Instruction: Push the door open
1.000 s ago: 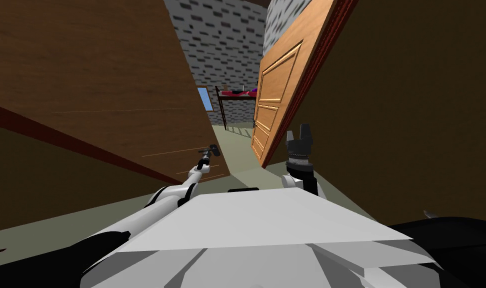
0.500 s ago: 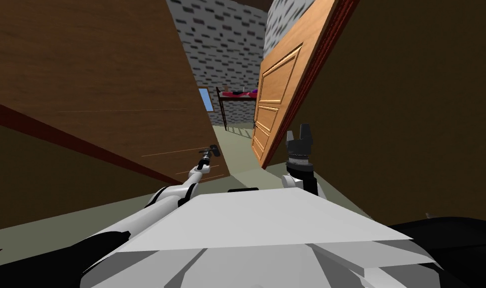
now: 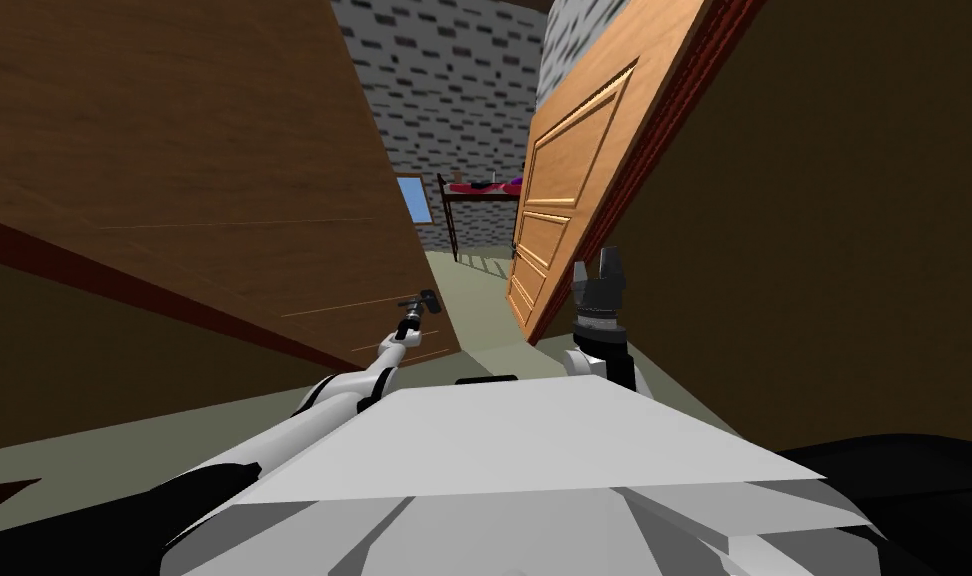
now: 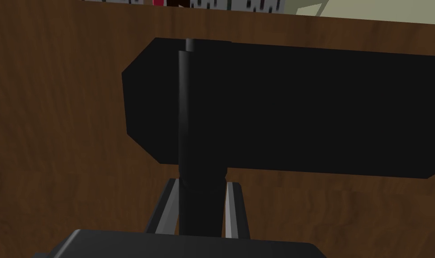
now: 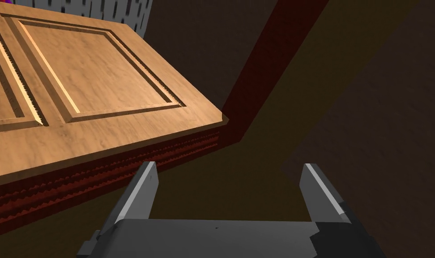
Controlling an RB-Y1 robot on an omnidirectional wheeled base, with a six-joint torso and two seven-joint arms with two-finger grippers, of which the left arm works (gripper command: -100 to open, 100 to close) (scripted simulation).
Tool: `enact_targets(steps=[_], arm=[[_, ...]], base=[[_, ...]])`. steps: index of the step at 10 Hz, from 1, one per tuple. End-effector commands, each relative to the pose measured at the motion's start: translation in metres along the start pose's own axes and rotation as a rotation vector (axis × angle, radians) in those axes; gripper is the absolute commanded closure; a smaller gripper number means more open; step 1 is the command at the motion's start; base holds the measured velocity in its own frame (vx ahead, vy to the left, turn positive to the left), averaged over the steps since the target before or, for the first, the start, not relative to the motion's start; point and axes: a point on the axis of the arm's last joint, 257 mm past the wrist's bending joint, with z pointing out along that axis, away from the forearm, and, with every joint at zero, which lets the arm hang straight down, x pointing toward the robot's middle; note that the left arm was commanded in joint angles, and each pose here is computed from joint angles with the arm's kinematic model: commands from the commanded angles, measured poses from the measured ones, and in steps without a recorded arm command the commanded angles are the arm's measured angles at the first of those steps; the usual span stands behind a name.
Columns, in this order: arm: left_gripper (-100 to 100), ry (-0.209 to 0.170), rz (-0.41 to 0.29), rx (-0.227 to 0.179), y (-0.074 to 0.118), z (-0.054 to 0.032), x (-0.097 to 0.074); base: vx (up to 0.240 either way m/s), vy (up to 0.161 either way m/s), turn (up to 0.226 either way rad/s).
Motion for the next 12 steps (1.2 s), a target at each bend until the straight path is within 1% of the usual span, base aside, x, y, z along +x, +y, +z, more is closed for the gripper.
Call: enact_targets(steps=[1, 4, 7, 12], arm=[[100, -0.005, 0.002, 0.013, -0.0063, 0.0037, -0.0016], [100, -0.01, 0.002, 0.012, -0.0061, 0.0044, 0.0004], [100, -0.018, 0.001, 0.012, -0.0057, 0.0052, 0.0033], [100, -0.03, 0.001, 0.01, -0.0049, 0.0062, 0.0076]], base=[[0.191, -0.019, 0.115], [0.216, -0.026, 0.129], [0.224, -0.044, 0.2], [0.18, -0.069, 0.177]])
